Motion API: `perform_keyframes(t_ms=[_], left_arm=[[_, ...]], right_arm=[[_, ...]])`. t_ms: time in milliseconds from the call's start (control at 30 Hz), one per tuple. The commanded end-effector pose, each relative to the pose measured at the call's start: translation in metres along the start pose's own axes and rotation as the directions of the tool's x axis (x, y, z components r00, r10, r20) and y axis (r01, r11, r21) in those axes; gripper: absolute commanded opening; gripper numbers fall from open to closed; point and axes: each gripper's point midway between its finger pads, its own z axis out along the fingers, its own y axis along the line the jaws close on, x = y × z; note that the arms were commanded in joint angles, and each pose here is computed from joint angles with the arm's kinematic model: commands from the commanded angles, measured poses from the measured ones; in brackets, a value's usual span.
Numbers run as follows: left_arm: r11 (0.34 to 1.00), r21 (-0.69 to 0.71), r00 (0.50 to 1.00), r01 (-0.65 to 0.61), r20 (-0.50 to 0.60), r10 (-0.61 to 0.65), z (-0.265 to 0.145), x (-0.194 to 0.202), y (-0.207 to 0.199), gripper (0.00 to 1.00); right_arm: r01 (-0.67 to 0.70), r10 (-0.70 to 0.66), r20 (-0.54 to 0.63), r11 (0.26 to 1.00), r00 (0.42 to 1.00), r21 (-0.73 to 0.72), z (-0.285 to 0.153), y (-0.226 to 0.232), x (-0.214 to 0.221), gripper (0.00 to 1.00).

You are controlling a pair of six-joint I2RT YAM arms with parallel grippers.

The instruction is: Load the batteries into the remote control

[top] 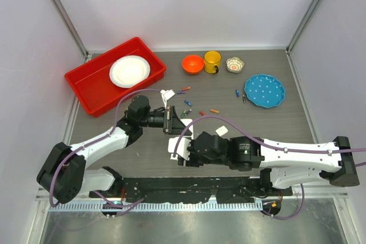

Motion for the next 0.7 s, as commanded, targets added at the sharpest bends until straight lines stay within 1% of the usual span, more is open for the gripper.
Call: perform_keyframes(t_ms=[0,100,467,567,667], left_arm=[[0.998,0.044,0.999,-0.047,-0.005,0.048,0.001,-0.006,-0.017,0.00],[0.998,0.046,0.999,-0.048,-0.005,0.049,0.001,-0.006,-0.018,0.00],[0.997,0.050,0.999,-0.052,-0.006,0.052,0.000,-0.005,-0.019,0.00],[0.997,0.050,0.999,-0.052,-0.006,0.052,0.000,-0.005,-0.019,0.00],[0.997,0.052,0.998,-0.056,-0.005,0.056,0.000,-0.005,-0.020,0.00]], right_arm=[[-0.022,0.012,0.134,0.997,0.991,0.076,-0.013,-0.019,-0.037,0.44],[-0.020,0.009,0.144,0.997,0.989,0.079,-0.013,-0.020,-0.038,0.44],[-0.006,0.000,0.104,0.998,0.995,0.060,-0.003,-0.015,-0.030,0.40],[-0.009,0.004,0.093,0.999,0.996,0.051,-0.003,-0.012,-0.027,0.38],[-0.011,0.007,0.077,0.999,0.997,0.042,-0.002,-0.010,-0.022,0.32]])
